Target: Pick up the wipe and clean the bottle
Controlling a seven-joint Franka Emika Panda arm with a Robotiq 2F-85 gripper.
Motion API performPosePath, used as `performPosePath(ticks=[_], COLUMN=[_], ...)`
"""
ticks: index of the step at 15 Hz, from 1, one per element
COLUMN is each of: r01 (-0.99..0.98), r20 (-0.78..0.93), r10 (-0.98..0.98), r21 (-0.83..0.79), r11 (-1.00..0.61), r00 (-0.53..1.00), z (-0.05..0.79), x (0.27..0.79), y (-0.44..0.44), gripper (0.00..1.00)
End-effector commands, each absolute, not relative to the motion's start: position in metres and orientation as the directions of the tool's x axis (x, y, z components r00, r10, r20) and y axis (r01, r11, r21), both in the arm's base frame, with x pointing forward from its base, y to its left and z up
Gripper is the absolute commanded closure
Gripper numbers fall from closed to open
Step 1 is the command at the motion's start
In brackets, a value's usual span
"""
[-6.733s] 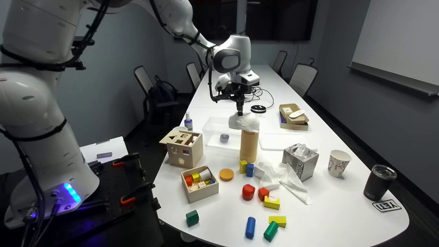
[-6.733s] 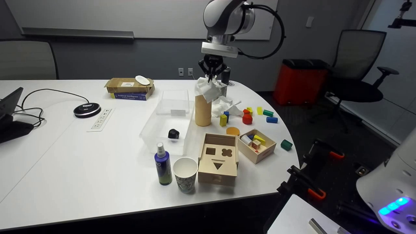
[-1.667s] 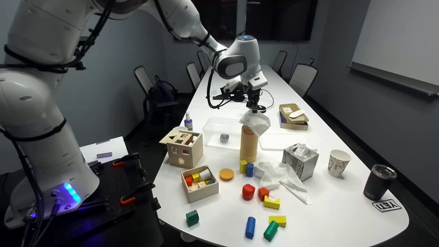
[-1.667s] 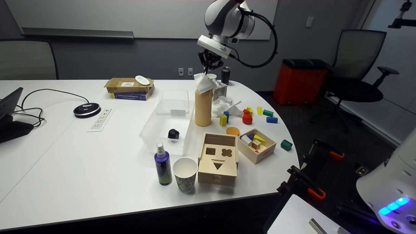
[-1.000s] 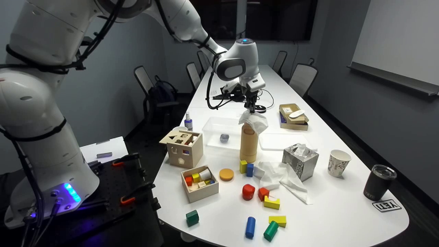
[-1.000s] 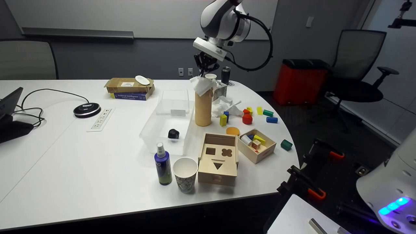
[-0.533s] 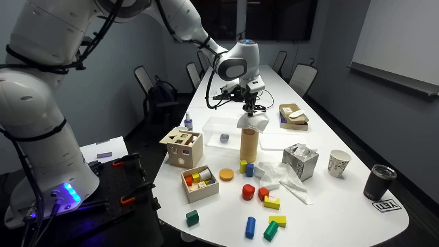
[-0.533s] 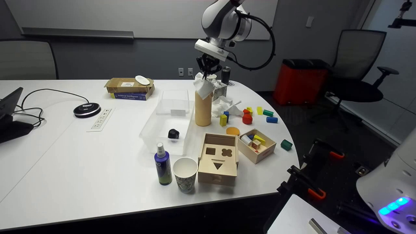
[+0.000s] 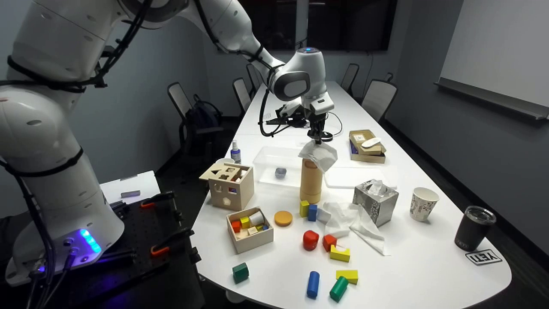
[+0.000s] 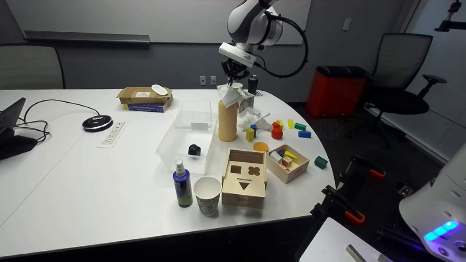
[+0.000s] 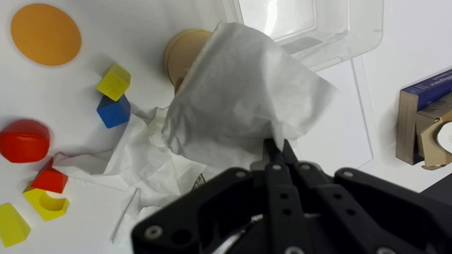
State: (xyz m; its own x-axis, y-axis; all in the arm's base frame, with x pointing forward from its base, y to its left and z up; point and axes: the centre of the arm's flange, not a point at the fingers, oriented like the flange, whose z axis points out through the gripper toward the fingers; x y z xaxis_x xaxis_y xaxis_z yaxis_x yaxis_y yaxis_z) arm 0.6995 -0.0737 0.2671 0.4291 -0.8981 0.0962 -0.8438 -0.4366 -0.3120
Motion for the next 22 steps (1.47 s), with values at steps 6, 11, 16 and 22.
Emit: performPosePath(ticks=[6, 11, 16, 22], r01=[-0.877, -0.898, -0.912, -0.899], r20=[0.054, 0.009, 0.018, 0.067], r10=[-0.921, -0.929, -0.934, -0.929], r21=[-0.286, -0.254, -0.212, -0.239], r11=[-0.385, -0.359, -0.352, -0.368], r00=[0.386, 0.369, 0.357, 0.363], z=[0.261, 0.266, 0.271, 0.298], x=[0.700, 0.699, 0.697, 0.689], y=[-0.063, -0.053, -0.049, -0.046], gripper=[1.00, 1.00, 1.00, 1.00])
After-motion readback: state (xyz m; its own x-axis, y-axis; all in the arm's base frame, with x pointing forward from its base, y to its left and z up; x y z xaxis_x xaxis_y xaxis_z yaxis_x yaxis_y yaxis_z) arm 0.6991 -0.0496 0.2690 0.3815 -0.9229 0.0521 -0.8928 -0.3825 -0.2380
